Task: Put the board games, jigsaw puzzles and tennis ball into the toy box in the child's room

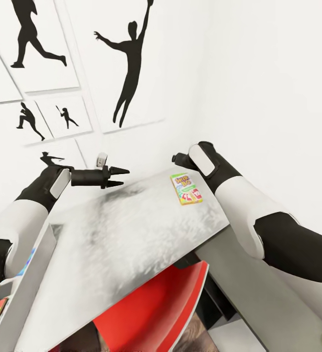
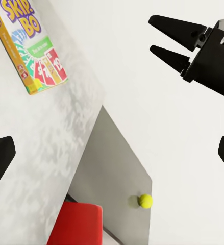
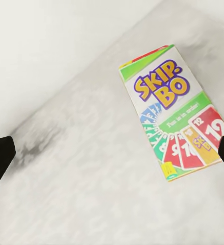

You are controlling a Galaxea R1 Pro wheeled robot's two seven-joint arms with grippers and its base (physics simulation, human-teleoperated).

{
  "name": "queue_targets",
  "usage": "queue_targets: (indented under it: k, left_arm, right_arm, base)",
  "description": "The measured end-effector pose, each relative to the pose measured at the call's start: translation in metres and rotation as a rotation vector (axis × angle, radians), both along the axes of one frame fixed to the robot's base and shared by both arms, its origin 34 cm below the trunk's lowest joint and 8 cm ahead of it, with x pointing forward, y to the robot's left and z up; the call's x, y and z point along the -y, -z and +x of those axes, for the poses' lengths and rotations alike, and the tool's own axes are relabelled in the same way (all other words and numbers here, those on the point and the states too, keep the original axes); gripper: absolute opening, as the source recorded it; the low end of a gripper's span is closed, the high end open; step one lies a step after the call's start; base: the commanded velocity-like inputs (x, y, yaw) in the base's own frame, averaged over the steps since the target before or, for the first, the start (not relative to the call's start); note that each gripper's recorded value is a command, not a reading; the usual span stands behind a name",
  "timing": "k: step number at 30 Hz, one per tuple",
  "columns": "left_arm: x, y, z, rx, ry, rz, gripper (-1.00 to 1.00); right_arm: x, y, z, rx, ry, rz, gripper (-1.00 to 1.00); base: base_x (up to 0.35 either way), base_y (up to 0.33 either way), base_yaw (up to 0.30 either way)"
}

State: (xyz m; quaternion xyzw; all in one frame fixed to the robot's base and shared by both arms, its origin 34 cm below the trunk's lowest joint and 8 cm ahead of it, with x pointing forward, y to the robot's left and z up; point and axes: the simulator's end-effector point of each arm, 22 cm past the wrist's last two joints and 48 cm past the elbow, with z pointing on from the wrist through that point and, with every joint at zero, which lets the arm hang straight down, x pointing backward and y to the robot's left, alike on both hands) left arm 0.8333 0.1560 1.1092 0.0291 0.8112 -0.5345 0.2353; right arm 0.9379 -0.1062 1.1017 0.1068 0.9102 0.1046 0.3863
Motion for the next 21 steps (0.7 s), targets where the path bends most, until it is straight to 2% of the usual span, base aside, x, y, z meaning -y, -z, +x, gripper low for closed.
queue_targets:
  k: [21]
  left_arm:
    - [0.000,0.025,0.003,-0.034,0.000,0.000,1.00]
  right_arm:
    - [0.001,0.028,0.004,-0.029,0.004,-0.001,1.00]
  base:
    - [0.000,0.000,0.067]
